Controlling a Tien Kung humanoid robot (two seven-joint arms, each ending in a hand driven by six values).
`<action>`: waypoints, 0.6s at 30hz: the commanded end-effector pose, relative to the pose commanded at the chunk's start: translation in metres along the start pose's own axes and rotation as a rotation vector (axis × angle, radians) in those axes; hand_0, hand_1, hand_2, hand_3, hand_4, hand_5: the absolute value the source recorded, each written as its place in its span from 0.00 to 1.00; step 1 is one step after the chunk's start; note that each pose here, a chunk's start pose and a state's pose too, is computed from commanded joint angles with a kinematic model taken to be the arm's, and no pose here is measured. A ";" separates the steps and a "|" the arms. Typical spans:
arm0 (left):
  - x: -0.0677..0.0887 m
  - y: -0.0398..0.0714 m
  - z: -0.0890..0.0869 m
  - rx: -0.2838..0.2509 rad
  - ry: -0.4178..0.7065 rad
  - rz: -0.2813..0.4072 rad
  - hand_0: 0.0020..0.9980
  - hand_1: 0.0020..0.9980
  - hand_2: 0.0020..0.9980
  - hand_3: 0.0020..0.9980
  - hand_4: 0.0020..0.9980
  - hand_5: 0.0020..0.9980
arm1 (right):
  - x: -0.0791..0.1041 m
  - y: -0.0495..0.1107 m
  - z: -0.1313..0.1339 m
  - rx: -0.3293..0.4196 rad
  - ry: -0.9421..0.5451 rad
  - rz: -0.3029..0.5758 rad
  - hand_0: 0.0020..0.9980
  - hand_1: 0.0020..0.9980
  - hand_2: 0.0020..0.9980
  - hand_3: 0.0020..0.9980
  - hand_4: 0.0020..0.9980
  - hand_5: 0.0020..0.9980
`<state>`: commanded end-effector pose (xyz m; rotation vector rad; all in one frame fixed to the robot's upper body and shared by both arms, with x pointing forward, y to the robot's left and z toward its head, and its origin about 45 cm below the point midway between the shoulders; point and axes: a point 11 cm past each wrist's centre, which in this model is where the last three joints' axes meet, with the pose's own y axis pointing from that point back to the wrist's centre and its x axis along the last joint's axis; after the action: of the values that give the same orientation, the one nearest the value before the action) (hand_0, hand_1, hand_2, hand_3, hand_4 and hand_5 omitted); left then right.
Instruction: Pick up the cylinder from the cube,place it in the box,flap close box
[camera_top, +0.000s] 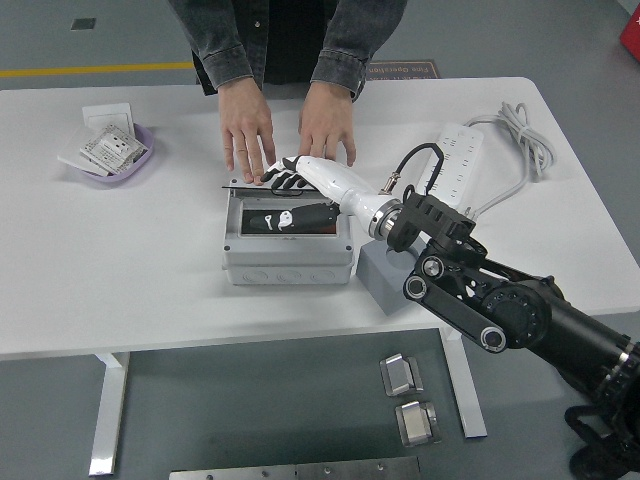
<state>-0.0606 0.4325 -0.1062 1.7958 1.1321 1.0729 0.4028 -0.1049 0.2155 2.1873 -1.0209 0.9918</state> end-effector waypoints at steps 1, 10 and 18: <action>0.000 0.000 0.000 0.000 0.001 -0.001 0.73 0.74 0.70 0.80 0.76 0.44 | -0.001 0.001 0.000 0.000 -0.001 -0.001 0.65 0.65 0.67 0.73 0.99 0.60; -0.003 0.001 0.003 -0.006 0.003 -0.006 0.73 0.74 0.70 0.80 0.76 0.44 | -0.007 0.007 0.006 -0.011 -0.015 -0.006 0.65 0.65 0.67 0.73 0.99 0.59; 0.000 0.000 -0.001 0.004 0.010 0.000 0.73 0.74 0.70 0.80 0.76 0.44 | 0.017 0.017 0.014 -0.028 -0.026 0.064 0.65 0.65 0.67 0.74 0.99 0.59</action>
<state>-0.0611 0.4326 -0.1060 1.7954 1.1402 1.0818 0.4024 -0.1312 0.2230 2.1618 -1.1165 0.9744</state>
